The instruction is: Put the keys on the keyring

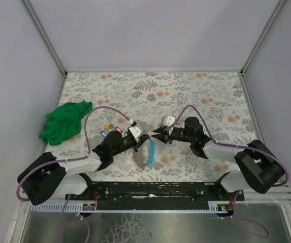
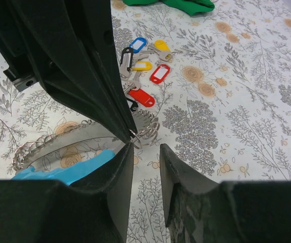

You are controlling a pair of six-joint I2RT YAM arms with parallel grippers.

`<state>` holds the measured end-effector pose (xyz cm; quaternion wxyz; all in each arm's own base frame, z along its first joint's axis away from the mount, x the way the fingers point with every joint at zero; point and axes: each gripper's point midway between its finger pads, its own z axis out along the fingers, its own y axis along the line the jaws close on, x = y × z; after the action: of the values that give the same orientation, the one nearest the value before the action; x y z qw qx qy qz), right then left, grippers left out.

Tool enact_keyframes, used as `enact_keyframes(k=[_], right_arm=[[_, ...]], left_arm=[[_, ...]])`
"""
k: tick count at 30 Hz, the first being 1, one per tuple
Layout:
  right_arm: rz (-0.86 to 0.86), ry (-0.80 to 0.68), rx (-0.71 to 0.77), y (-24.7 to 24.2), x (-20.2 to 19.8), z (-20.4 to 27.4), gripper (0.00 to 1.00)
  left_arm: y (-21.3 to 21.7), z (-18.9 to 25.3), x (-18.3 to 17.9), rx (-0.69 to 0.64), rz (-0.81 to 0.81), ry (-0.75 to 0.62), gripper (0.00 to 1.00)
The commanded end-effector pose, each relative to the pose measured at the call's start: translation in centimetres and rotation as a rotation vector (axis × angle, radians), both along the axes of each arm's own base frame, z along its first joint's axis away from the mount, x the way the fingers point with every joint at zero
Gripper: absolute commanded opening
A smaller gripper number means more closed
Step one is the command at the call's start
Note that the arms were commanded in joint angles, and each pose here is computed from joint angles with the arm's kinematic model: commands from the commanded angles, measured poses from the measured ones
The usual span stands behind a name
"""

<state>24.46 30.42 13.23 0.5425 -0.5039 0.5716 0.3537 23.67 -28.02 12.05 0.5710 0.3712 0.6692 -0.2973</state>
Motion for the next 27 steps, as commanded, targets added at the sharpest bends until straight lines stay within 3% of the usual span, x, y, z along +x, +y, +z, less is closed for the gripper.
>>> enact_keyframes(k=[1, 11, 27], right_arm=[[0.02, -0.047, 0.053, 1.1, -0.1, 1.1, 0.34], [0.002, -0.06, 0.072, 1.6, 0.4, 0.5, 0.3], [-0.048, -0.077, 0.127, 1.7, 0.9, 0.6, 0.07]], left_arm=[[-0.3, 1.7, 0.4, -0.049, 0.02, -0.033, 0.0], [-0.8, 1.9, 0.1, -0.054, 0.004, -0.03, 0.0], [-2.2, 2.3, -1.0, -0.085, -0.05, -0.024, 0.0]])
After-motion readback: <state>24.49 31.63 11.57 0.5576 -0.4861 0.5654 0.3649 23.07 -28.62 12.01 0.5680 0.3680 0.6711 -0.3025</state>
